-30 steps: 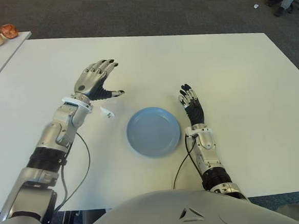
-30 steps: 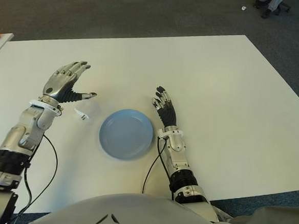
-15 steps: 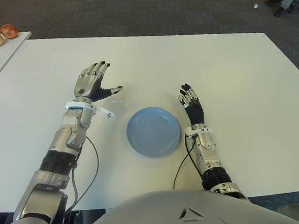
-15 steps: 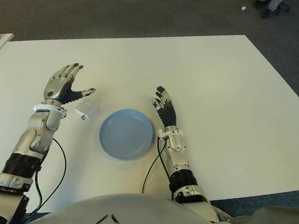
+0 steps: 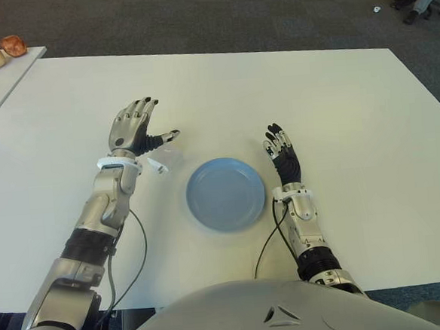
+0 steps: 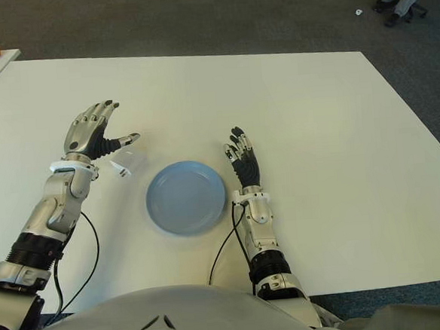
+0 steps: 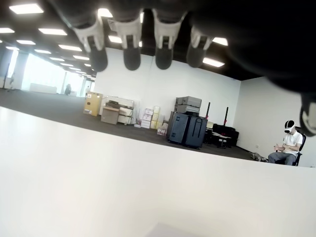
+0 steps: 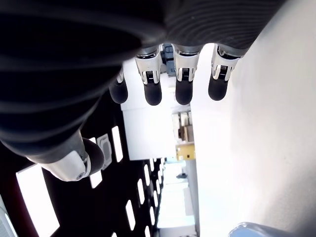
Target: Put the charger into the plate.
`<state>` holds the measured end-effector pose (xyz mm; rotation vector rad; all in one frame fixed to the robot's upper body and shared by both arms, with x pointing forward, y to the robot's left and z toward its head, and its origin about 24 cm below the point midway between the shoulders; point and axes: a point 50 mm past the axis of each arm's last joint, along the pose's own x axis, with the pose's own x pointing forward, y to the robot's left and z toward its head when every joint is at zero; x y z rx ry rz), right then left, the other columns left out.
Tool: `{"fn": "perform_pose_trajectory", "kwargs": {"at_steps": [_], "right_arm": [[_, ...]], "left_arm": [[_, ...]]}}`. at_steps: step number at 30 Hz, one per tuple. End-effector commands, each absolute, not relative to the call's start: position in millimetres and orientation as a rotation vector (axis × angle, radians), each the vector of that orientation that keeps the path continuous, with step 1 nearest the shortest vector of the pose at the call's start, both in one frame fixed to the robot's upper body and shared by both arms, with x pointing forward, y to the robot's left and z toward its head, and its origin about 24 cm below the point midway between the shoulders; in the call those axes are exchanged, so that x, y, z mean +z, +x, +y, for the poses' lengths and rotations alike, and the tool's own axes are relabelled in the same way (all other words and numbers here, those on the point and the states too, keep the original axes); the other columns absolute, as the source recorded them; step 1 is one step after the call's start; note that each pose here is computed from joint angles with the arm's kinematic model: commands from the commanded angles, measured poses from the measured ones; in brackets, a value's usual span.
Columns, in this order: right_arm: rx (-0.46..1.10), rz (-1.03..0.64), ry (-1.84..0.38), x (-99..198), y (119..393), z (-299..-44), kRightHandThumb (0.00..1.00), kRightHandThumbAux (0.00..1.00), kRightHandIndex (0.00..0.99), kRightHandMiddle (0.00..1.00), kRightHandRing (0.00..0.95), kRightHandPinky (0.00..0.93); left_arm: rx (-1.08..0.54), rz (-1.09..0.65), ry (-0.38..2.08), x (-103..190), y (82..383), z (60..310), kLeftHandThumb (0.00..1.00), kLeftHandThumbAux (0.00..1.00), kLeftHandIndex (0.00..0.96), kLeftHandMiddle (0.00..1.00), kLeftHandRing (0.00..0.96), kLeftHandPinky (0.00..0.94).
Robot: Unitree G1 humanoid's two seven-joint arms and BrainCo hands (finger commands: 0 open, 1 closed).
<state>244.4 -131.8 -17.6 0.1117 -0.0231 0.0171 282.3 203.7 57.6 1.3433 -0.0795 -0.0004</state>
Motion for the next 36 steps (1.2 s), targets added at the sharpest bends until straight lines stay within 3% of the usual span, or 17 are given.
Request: {"fn": "perform_pose_trajectory", "kwargs": {"at_steps": [1,21,36], "right_arm": [[0.001,0.081,0.133,-36,232,-129,0.020,0.560,0.048,0.097,0.067,0.073],[0.002,0.084,0.122,-35,232,-127,0.019,0.554,0.040,0.091,0.063,0.066],[0.009,0.092,0.131,-36,232,-125,0.026,0.555,0.036,0.087,0.058,0.069]], "left_arm": [[-0.043,-0.029,1.346,53,275,199,0.170,0.262,0.000,0.000,0.000,0.000],[-0.072,0.057,1.318,67,257,198,0.128,0.270,0.000,0.000,0.000,0.011],[-0.069,0.127,1.280,53,244,196,0.160,0.281,0.000,0.000,0.000,0.019]]}}
